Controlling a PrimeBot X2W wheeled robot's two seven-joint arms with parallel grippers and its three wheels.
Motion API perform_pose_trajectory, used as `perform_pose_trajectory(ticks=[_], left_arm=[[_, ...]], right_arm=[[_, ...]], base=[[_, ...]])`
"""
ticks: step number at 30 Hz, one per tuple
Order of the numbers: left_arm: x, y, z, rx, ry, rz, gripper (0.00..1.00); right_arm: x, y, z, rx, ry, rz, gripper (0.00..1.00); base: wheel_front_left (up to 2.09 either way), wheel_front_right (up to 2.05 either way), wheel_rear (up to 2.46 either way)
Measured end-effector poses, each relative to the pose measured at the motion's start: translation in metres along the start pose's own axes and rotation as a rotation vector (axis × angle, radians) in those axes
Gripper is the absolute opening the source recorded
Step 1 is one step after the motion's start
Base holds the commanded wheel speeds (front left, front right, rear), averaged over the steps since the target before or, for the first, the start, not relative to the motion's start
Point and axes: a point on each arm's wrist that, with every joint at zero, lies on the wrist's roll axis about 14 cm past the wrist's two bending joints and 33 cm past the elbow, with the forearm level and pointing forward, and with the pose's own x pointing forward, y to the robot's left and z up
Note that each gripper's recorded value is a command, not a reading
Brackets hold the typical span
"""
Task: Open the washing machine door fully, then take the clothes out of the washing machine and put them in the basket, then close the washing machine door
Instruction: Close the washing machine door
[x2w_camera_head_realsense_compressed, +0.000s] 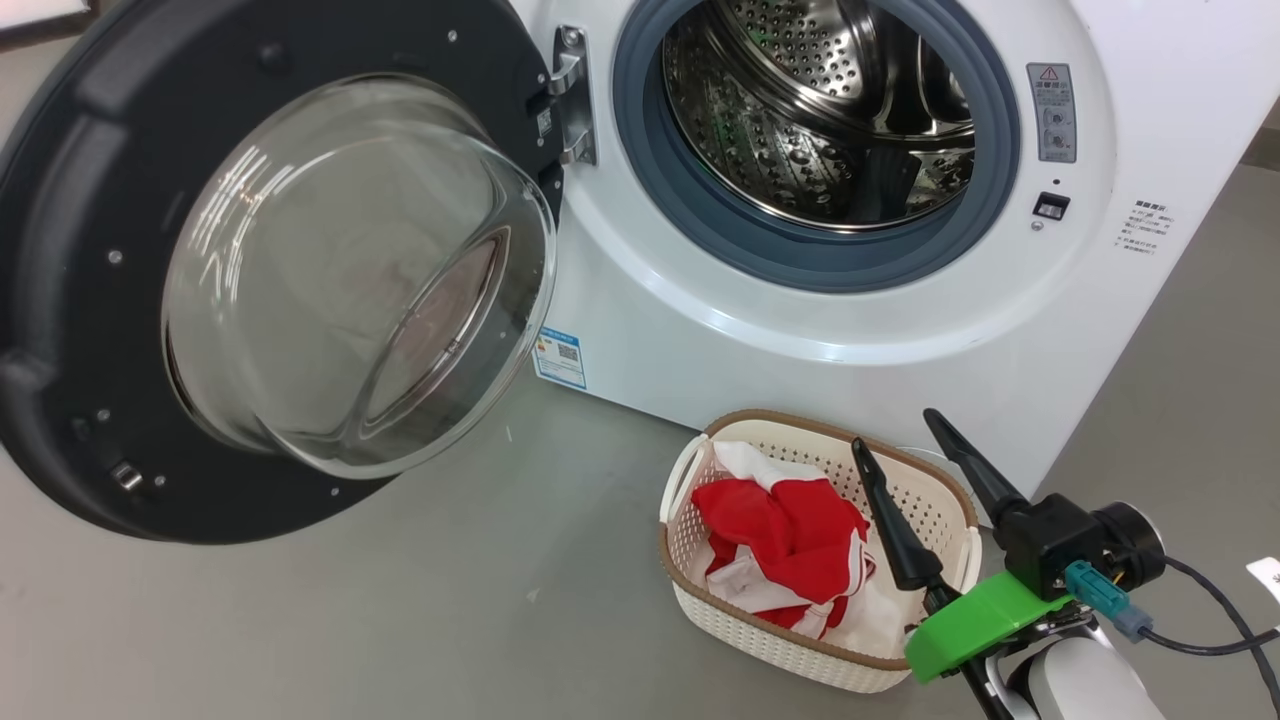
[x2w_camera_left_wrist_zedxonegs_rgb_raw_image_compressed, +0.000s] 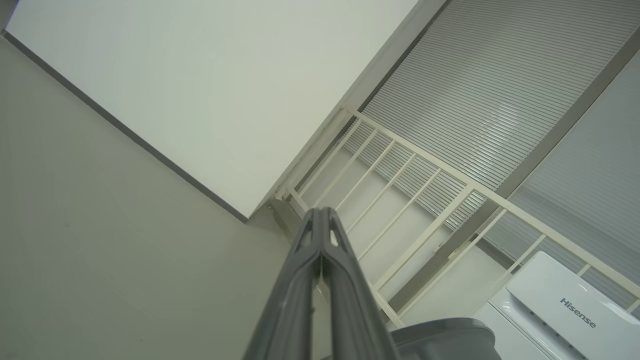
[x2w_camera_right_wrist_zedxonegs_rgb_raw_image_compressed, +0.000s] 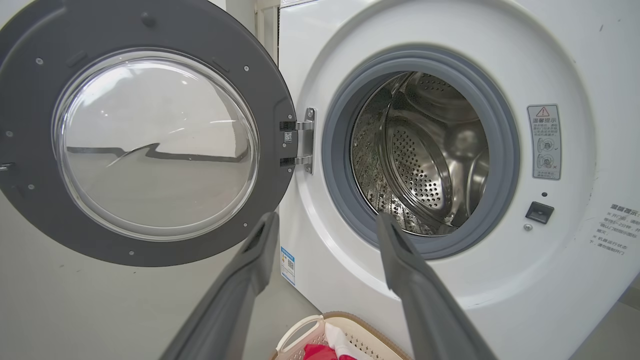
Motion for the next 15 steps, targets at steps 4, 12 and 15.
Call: perform_pose_trajectory(ticks=[4,12,15], left_arm=[[0.011,0.004,-0.021,-0.141,0.142,0.076,0.0],[0.01,0.014,-0.078,-0.293,0.45,0.168,0.0],[0.007,0.012,-0.094,-0.284,0.528,0.146,0.0]], right_arm=[[-0.002,0.001,-0.001,-0.002,0.009,0.0,1.0],[-0.007,-0.008,-0.001,-0.016,0.022,-0.022,1.0],[-0.01,-0.011,-0.003,-0.016,0.03,-0.031,1.0]], base=[[0.0,0.0,0.0],[0.0,0.0,0.0],[0.0,0.0,0.0]])
